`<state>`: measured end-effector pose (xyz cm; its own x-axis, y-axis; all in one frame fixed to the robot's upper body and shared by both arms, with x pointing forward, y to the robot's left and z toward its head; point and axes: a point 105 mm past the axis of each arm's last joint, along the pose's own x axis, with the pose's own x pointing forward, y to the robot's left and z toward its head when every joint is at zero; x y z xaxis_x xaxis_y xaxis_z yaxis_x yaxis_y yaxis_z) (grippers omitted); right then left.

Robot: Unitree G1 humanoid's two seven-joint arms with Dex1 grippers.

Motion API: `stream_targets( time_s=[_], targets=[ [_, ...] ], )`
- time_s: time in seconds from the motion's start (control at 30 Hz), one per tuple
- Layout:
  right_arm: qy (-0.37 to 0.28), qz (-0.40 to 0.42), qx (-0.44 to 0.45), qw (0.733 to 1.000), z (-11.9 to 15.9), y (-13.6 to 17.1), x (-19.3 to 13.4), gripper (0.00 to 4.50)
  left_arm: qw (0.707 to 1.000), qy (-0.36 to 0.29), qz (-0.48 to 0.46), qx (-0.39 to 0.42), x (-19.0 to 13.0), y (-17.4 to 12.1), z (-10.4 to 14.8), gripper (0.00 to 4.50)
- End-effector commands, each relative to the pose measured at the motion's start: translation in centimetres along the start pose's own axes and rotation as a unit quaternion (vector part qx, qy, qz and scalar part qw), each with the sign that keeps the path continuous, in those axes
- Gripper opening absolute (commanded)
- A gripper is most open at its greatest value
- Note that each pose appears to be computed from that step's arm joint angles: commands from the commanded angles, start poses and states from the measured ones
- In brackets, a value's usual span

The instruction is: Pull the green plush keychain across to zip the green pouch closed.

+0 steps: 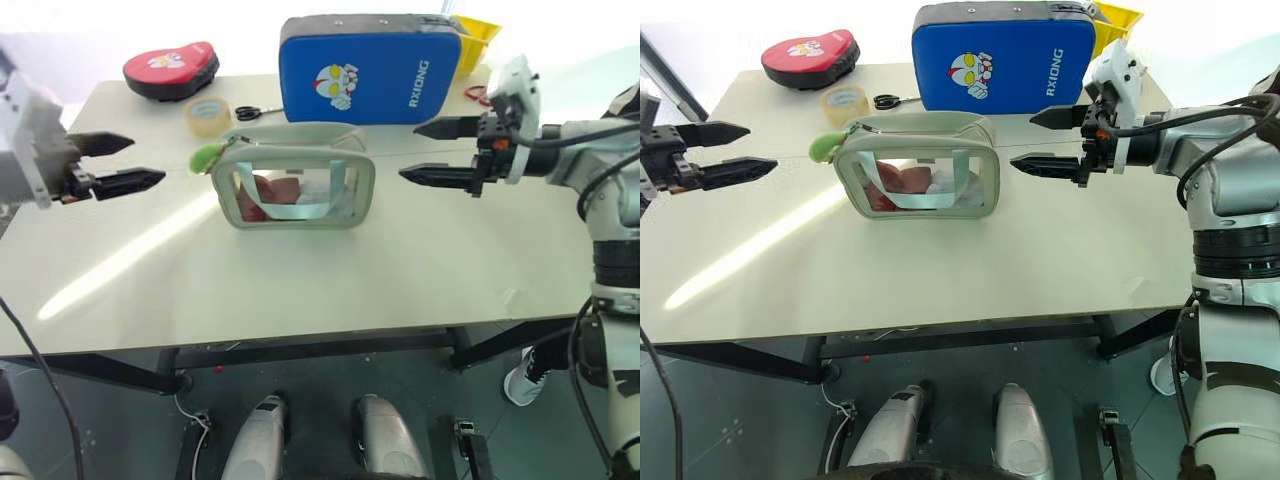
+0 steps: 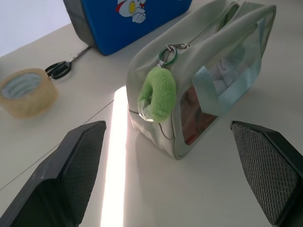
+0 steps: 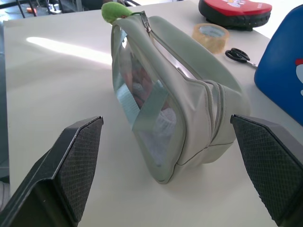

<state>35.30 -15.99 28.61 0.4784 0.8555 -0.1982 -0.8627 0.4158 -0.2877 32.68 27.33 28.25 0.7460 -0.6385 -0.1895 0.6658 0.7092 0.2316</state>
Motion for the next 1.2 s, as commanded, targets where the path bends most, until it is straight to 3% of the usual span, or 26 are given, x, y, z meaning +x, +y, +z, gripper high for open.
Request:
stream_targets(
  time_s=[0.03, 0.23, 0.43, 0.67, 0.8, 1.07, 1.2],
  targets=[
    [-0.011, -0.017, -0.021, 1.0, 0.9, -0.4, -0.5, 4.5, 0.999, -0.032, 0.015, 0.019, -0.8, 0.0, 1.9, 4.48],
    [-0.03, -0.024, -0.027, 0.999, 1.6, -0.8, 0.2, 4.5, 0.999, -0.028, 0.013, 0.024, -1.1, -0.2, 2.1, 4.48],
    [-0.014, -0.028, -0.038, 0.999, 0.3, -0.9, 1.1, 4.5, 0.999, -0.023, 0.008, 0.027, -0.8, -0.5, 1.9, 4.48],
    [-0.004, 0.004, -0.087, 0.996, 0.1, 0.0, 4.5, 4.5, 0.999, -0.031, 0.006, 0.027, -0.5, -0.6, 2.3, 4.48],
    [-0.021, 0.038, -0.094, 0.995, 1.2, 0.6, 6.8, 4.5, 0.999, -0.025, -0.039, 0.018, 0.5, -2.4, 2.1, 4.48],
    [0.006, 0.07, -0.132, 0.989, 1.0, 0.3, 9.2, 4.5, 0.992, -0.034, -0.109, 0.059, 2.8, -6.6, 3.0, 4.48],
    [0.023, 0.079, -0.148, 0.986, 0.6, 0.1, 9.5, 2.6, 0.992, -0.022, -0.106, 0.067, 2.7, -6.8, 2.5, 4.5]
  ],
)
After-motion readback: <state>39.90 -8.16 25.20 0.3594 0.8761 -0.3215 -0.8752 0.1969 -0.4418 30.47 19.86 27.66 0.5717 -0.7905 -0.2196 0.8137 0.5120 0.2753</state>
